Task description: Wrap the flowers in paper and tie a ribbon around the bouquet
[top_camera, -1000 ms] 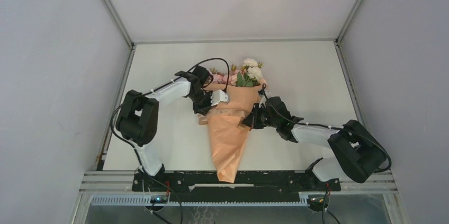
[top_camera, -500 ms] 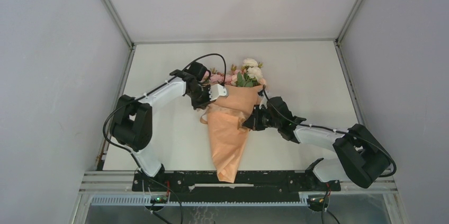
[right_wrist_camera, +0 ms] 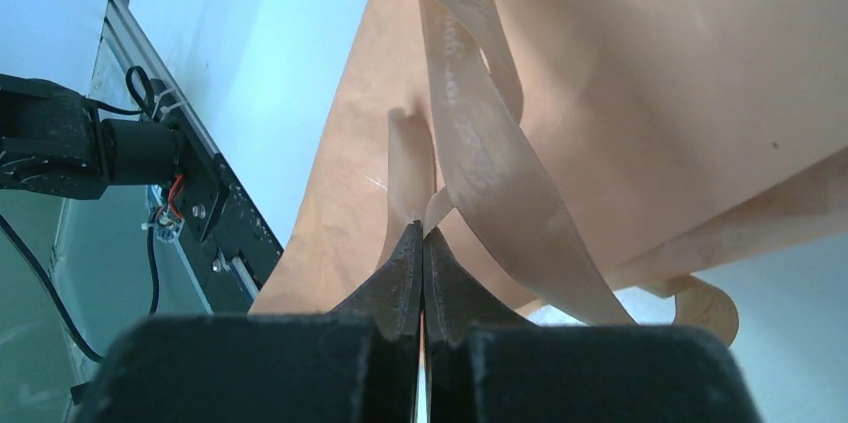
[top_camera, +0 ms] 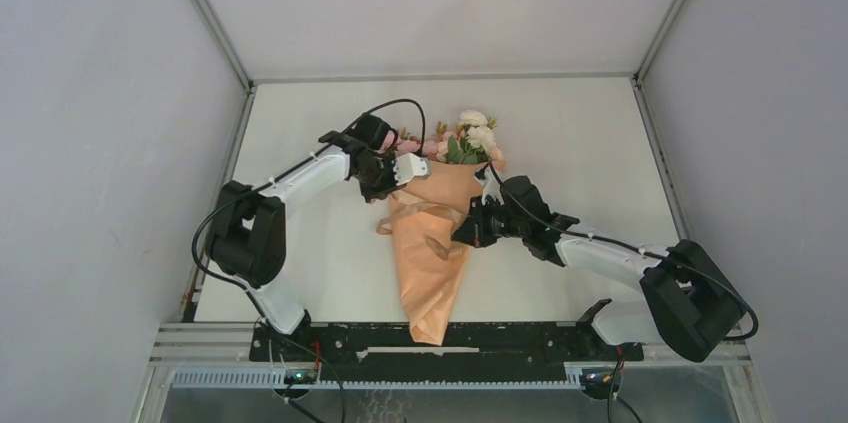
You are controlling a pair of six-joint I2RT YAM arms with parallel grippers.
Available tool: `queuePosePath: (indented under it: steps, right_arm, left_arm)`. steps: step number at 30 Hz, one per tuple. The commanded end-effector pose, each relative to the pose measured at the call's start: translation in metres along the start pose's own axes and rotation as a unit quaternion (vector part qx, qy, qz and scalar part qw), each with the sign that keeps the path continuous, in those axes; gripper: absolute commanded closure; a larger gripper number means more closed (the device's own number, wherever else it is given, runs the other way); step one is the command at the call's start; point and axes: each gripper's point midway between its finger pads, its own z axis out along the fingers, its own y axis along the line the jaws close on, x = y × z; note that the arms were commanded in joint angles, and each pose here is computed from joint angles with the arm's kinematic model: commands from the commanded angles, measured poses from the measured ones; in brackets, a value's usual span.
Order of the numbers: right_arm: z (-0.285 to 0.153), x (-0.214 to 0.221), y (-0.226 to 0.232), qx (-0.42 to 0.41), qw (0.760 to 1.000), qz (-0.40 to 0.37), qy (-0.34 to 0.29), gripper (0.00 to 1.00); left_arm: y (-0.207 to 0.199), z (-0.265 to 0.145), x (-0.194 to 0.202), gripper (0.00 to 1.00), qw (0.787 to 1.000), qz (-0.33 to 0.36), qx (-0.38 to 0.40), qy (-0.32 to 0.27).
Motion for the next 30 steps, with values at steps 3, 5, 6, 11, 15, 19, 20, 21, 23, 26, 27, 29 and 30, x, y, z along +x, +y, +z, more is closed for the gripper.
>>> queuePosePath:
  steps: [3,5,6,11,15,19,20,21,23,26,27,29,30]
  right_arm:
    - [0.003,-0.017,0.011,-0.010,0.999,-0.029,-0.012,1.00]
    - [0.002,-0.018,0.010,-0.006,0.999,-0.030,-0.011,1.00]
    - [0.003,-0.018,0.010,-0.006,0.999,-0.032,-0.010,1.00]
    - [0.007,-0.035,0.032,-0.021,0.997,-0.069,-0.004,1.00]
    - [-0.013,-0.090,0.022,0.035,0.998,-0.017,-0.055,1.00]
    - [-0.156,-0.096,-0.160,0.231,0.882,0.289,-0.294,1.00]
    - [-0.195,-0.081,-0.192,0.270,0.831,0.338,-0.350,1.00]
    - [-0.222,-0.066,-0.211,0.296,0.791,0.366,-0.391,1.00]
    - [-0.262,-0.040,-0.237,0.343,0.732,0.396,-0.435,1.00]
    - [-0.282,-0.021,-0.254,0.349,0.704,0.427,-0.447,1.00]
    - [-0.287,-0.017,-0.259,0.357,0.699,0.432,-0.444,1.00]
    - [-0.291,-0.006,-0.270,0.369,0.692,0.444,-0.432,1.00]
    - [-0.292,-0.003,-0.273,0.367,0.689,0.452,-0.432,1.00]
  left_arm:
    - [0.006,-0.019,-0.015,1.00,0.999,-0.004,-0.022,-0.033]
    - [0.004,-0.019,-0.013,1.00,0.999,-0.002,-0.021,-0.031]
    - [0.004,-0.019,-0.013,1.00,0.999,-0.003,-0.021,-0.031]
    - [0.002,-0.020,-0.019,1.00,0.999,-0.018,-0.017,-0.045]
    - [0.034,-0.029,0.008,1.00,0.991,-0.078,-0.110,0.003]
    - [0.064,-0.062,0.139,1.00,0.947,-0.193,-0.238,0.095]
    - [0.066,-0.072,0.181,1.00,0.928,-0.228,-0.270,0.116]
    - [0.064,-0.081,0.219,1.00,0.910,-0.260,-0.293,0.133]
    - [0.049,-0.093,0.277,1.00,0.885,-0.324,-0.301,0.148]
    - [0.031,-0.099,0.309,1.00,0.870,-0.365,-0.299,0.142]
    - [0.030,-0.103,0.315,1.00,0.866,-0.371,-0.304,0.141]
    - [0.033,-0.112,0.326,1.00,0.856,-0.379,-0.321,0.145]
    - [0.035,-0.114,0.330,1.00,0.853,-0.382,-0.324,0.146]
